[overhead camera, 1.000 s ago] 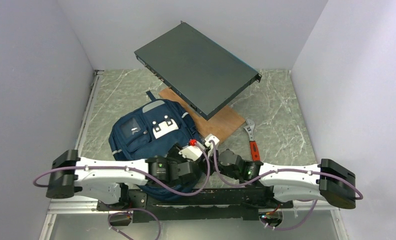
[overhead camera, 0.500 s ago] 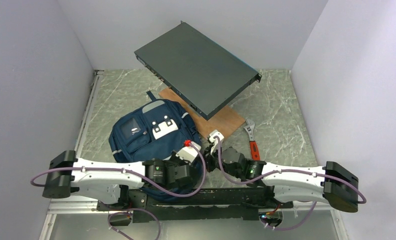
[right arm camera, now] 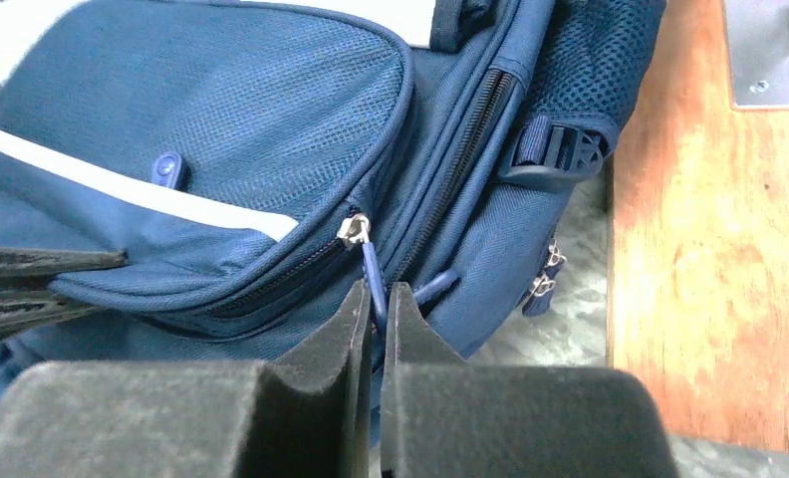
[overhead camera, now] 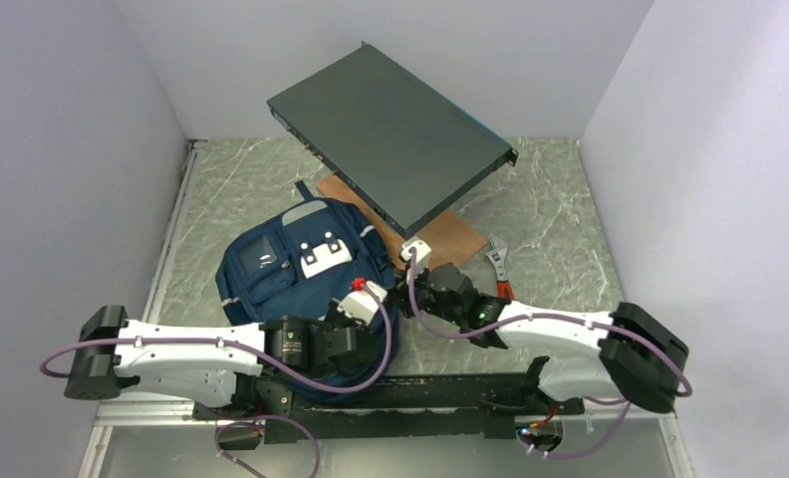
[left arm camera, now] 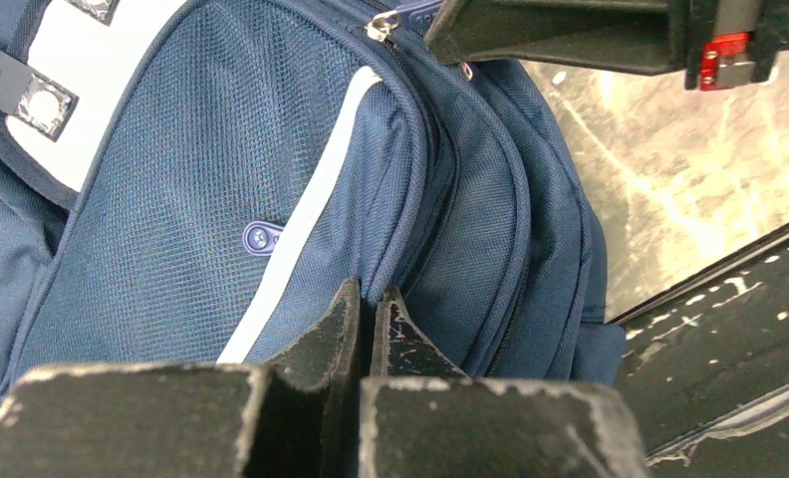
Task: Pack the student bag
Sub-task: Zip the student bag at the center of the board, then reset both arms
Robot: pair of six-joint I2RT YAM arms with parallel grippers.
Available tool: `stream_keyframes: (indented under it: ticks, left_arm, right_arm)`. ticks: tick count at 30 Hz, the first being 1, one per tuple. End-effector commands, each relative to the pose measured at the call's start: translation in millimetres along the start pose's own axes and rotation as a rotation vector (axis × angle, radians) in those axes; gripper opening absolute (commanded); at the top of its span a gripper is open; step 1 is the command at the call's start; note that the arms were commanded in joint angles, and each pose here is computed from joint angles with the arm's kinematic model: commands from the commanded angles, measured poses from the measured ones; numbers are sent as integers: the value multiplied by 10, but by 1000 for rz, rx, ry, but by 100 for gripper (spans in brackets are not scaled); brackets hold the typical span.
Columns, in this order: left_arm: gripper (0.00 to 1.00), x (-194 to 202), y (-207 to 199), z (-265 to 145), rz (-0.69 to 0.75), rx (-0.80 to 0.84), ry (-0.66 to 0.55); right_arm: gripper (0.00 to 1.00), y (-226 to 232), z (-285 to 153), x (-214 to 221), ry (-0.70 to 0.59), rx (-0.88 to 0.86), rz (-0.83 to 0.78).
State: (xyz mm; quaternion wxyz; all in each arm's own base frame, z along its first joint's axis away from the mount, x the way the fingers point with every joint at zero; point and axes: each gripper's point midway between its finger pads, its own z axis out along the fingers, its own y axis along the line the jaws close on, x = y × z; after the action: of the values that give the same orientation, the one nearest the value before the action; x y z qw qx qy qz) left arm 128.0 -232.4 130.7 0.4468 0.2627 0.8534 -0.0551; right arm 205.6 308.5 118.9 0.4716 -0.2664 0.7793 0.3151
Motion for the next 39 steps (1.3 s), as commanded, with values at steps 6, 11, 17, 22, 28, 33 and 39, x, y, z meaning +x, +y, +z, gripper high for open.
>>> stream_keyframes:
  ticks: [6,11,17,22,28,33,39]
  left_arm:
    - [0,313,6,-154,95,80,94]
    - [0,313,-26,-157,81,91,82]
    - [51,148,-51,-182,12,62,57]
    - [81,-231,-299,-295,-70,179,-17]
    - [87,-1000,-267,-702,-233,293,-193]
    - [88,-1633,153,-1260,-386,349,-397]
    - [90,-2141,807,-1907,-471,376,-667]
  right_arm:
    - [0,-866,294,-635,-248,426,-105]
    - [15,-823,86,-620,-307,397,-32]
    - [54,-657,-227,-306,-191,326,97]
    - [70,-578,-717,-162,-125,303,181]
    - [83,-508,-1553,-595,-225,286,212]
    - [92,-478,-2236,-1274,-331,327,202]
    - [98,-428,-2913,-2063,-476,363,171]
